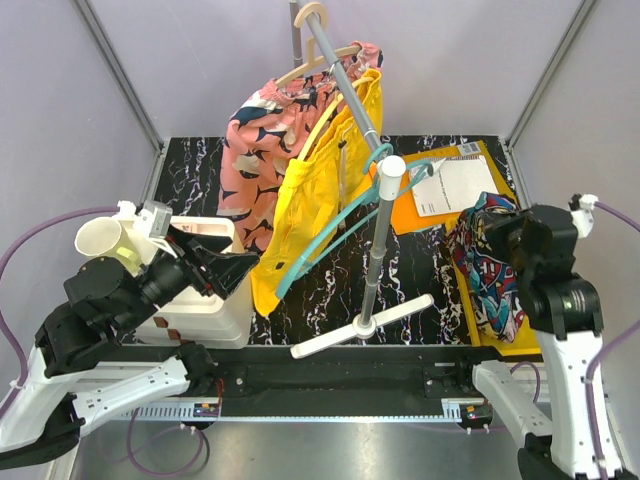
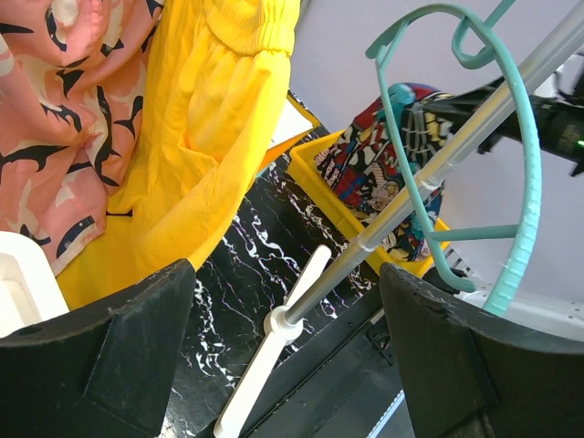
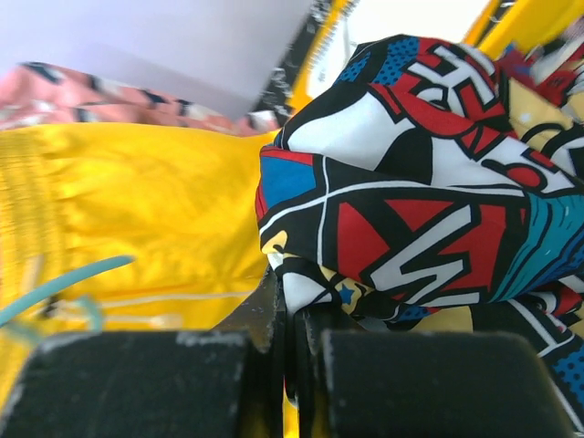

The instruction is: Remove the shorts from the hanger

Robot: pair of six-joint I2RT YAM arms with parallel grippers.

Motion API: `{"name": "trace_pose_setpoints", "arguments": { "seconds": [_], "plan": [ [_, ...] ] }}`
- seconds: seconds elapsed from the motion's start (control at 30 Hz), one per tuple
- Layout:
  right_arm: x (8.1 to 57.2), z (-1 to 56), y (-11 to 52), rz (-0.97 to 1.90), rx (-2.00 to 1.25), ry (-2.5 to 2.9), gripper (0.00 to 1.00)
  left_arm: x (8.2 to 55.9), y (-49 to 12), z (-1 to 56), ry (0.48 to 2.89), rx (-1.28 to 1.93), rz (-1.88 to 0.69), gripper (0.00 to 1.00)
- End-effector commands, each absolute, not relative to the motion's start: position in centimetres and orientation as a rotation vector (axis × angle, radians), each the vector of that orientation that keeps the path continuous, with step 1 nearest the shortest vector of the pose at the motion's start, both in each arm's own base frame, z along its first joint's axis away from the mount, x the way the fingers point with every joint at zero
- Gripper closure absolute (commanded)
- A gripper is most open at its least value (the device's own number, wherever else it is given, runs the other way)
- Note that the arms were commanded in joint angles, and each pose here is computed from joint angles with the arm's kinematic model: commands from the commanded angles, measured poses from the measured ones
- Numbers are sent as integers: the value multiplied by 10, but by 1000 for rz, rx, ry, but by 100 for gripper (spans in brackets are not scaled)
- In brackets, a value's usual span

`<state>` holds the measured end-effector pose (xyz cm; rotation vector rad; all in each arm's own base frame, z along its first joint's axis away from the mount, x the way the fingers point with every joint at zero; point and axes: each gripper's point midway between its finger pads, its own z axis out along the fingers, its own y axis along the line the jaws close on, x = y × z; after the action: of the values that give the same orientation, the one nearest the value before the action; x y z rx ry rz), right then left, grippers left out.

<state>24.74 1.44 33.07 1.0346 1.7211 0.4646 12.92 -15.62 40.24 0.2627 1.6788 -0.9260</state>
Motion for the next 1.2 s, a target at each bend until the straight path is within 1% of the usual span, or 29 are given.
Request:
{"name": "trace_pose_setpoints", "arguments": {
  "seconds": [0.0,0.1,0.37,0.47,0.57,0.63,0.77,0.83,0.9,1.13,1.17],
  "plan": [
    [230,352,21,597,1092,1644,100,129,-158,417,1635,257,-951,15],
    [226,342,13,540,1112,1643,100,130,-160,416,1643,262,-951,15],
    [238,327,-37,182,1182,1586,100,128,-161,417,1643,256,-970,14],
    [234,340,-62,26,1182,1518,100,127,-159,416,1641,254,-972,14],
    [228,374,-82,-106,1153,1451,100,126,-158,417,1641,251,-975,15],
    [217,379,-96,-226,1167,1434,100,126,-158,416,1642,252,-974,14],
    [201,385,-110,-363,1135,1430,100,126,-159,416,1641,258,-971,15],
    [205,375,-107,-356,1125,1466,100,127,-158,416,1640,258,-966,15],
    [213,349,-101,-343,1138,1521,100,127,-158,416,1640,261,-961,15],
    [275,258,-50,-36,1193,1766,100,123,-156,422,1626,263,-979,14],
    [284,249,-54,-16,1238,1759,100,122,-154,423,1624,259,-980,14]
  ]
}}
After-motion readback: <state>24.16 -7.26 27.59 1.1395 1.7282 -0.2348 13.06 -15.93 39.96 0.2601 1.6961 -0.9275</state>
